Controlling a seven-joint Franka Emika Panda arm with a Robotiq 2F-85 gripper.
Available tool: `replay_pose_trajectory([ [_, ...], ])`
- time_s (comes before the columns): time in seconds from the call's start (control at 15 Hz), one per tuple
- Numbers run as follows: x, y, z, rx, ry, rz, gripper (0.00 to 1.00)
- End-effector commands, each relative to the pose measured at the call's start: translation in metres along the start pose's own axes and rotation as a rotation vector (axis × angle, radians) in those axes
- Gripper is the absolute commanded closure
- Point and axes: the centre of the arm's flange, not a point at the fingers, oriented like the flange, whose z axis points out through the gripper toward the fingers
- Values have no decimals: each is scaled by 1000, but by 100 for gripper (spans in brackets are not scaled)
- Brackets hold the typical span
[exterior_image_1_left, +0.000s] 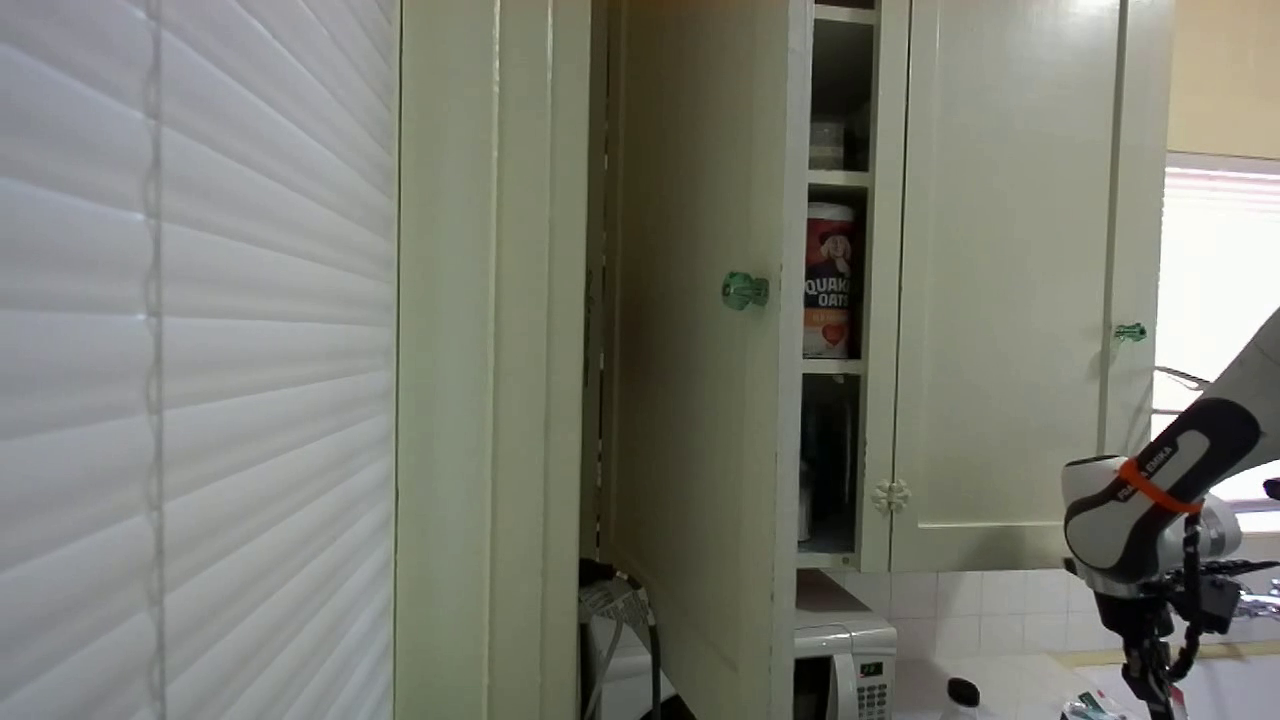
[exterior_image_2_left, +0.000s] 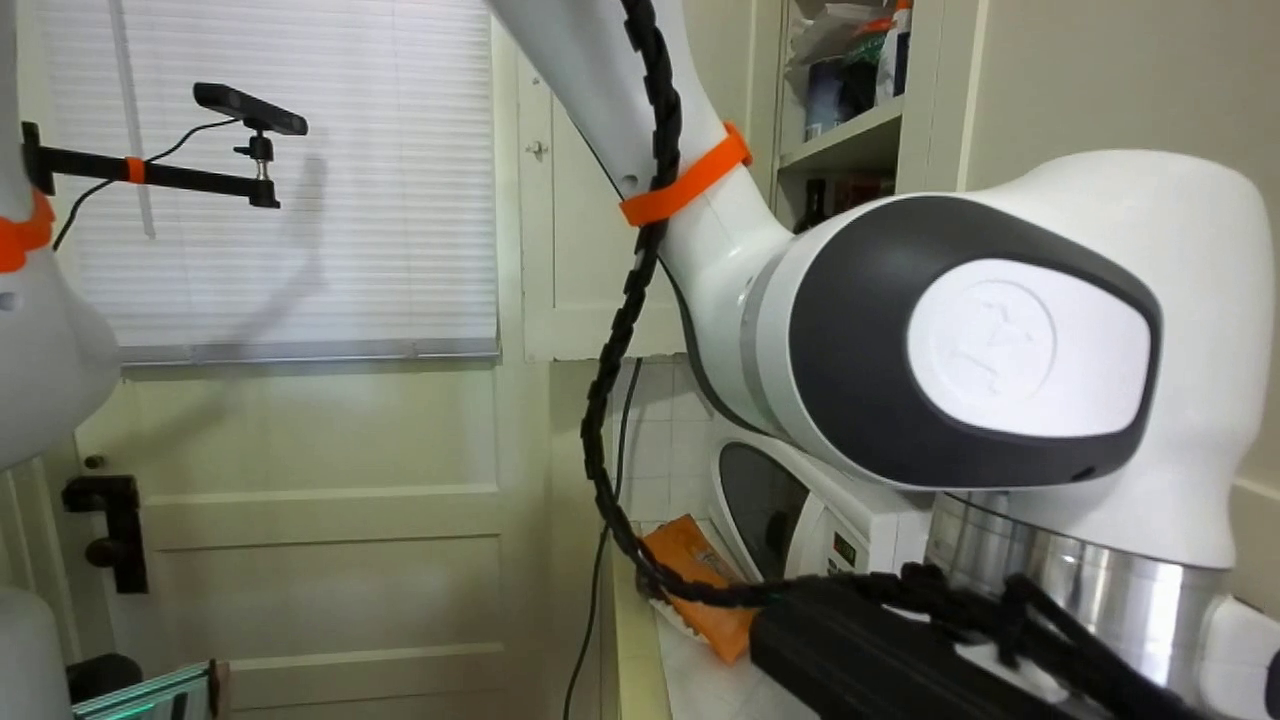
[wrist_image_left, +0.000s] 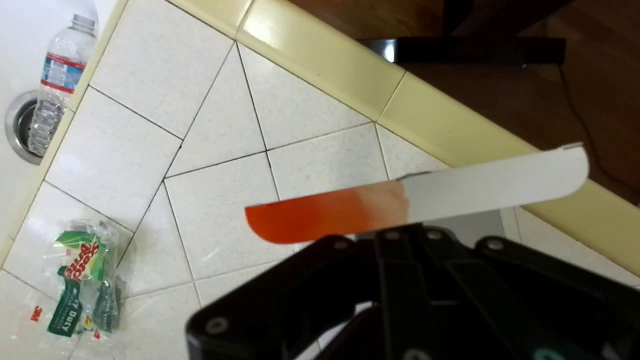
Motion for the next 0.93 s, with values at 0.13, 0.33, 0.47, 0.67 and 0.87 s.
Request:
replay_pose_trajectory([
  [0.13,-13,5,12,45,-72,43,100],
  [0.33,-16,7,21,63,-94,53,100],
  [0.47,-16,9,27,73,-97,64,100],
  [0.67,-15,9,38,84,-78,80,100],
  [0.87,-13,9,49,106,-59,103,100],
])
